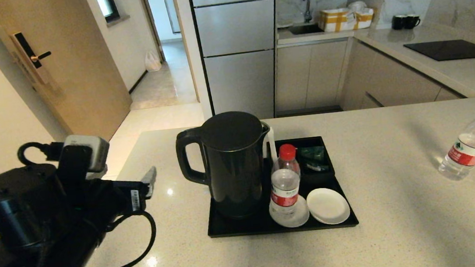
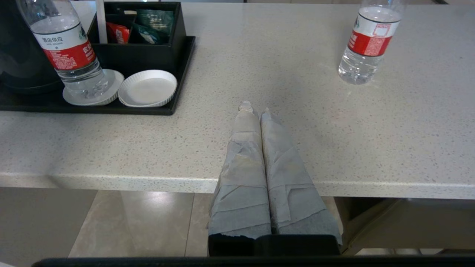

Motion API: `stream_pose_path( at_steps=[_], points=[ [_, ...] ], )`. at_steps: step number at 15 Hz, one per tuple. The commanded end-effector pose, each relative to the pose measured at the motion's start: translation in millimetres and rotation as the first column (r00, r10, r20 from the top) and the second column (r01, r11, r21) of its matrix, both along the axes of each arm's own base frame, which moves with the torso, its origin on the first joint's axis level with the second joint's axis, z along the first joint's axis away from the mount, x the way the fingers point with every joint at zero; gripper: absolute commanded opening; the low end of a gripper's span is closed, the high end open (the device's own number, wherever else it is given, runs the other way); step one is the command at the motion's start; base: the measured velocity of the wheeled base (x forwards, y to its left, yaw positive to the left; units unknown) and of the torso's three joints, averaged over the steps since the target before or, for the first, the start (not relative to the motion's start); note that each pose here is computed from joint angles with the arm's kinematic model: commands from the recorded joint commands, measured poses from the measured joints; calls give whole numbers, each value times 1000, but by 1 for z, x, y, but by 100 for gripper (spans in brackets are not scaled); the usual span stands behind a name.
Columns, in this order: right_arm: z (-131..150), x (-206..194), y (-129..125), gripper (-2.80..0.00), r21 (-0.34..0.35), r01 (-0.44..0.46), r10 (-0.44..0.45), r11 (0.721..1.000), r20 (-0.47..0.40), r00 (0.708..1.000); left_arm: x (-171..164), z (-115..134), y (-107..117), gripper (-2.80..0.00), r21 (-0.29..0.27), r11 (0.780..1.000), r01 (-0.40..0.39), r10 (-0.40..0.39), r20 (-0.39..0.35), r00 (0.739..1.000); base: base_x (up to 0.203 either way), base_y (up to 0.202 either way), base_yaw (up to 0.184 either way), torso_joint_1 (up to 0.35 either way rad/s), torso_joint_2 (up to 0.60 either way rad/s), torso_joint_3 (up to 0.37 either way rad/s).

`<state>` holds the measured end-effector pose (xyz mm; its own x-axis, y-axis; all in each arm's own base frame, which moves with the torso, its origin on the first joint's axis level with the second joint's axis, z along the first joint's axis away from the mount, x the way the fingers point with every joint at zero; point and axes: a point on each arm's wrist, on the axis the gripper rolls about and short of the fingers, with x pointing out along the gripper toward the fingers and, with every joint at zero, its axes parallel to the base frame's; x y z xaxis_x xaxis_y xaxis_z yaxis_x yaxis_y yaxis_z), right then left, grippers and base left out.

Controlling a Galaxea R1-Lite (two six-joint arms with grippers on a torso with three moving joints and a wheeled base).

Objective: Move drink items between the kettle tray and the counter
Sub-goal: Return the bottled water to its original position

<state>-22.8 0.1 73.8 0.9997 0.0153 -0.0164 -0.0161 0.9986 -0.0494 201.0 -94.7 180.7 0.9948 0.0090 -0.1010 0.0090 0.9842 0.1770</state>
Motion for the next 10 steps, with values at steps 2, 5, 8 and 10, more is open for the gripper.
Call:
stream_pose_path(
  at_steps=[2, 5, 8, 10],
  points=[
    [0, 0, 0, -280, -1, 0, 0, 1000, 3, 1000, -35, 37, 27, -280, -33, 998, -52, 54, 64, 996, 0, 0, 0, 0, 0, 0],
    [0, 0, 0, -280, -1, 0, 0, 1000, 3, 1000, -71, 65, 54, -280, -42, 993, -113, 116, 77, 990, 0, 0, 0, 0, 0, 0],
    [0, 0, 0, -280, -1, 0, 0, 1000, 1, 1000, -116, 87, 79, -280, -51, 980, -190, 193, 59, 979, 0, 0, 0, 0, 0, 0],
    [0, 0, 0, -280, -1, 0, 0, 1000, 1, 1000, -149, 90, 95, -280, -77, 955, -287, 293, 77, 953, 0, 0, 0, 0, 0, 0]
  ],
)
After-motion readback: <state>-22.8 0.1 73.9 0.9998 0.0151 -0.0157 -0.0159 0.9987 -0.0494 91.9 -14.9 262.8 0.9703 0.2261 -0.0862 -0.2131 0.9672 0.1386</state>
